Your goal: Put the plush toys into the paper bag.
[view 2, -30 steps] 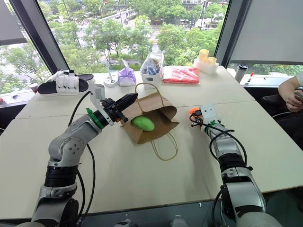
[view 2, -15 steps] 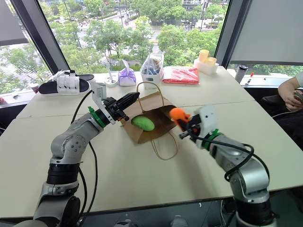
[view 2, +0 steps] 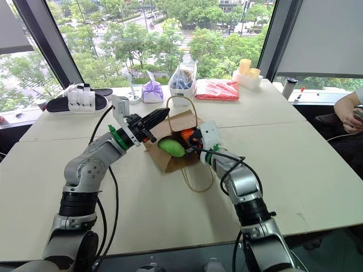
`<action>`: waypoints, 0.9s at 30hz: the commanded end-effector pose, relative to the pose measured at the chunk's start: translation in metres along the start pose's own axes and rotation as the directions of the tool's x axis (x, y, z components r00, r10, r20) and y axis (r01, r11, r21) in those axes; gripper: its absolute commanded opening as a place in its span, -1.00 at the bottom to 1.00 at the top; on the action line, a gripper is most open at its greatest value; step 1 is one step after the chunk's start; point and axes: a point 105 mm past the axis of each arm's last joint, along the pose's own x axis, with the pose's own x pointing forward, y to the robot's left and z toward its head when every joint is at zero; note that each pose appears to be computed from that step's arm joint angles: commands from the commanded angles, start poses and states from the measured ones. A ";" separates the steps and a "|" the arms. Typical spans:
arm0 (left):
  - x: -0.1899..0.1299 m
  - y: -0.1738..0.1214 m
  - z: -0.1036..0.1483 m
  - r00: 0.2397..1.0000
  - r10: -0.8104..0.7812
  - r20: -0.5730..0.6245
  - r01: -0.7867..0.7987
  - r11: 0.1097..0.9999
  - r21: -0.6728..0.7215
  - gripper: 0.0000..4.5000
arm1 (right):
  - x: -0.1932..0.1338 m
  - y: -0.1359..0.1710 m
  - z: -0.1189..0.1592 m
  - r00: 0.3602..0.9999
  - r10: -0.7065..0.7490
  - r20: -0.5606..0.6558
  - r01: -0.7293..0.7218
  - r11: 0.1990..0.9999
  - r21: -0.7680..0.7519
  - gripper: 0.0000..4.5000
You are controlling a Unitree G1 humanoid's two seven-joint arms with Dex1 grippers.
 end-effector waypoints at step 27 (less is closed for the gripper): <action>0.005 -0.010 0.010 0.998 -0.046 0.032 0.046 0.999 0.011 -1.00 | -0.098 -0.001 -0.057 0.993 -0.019 -0.113 0.040 0.982 0.187 0.97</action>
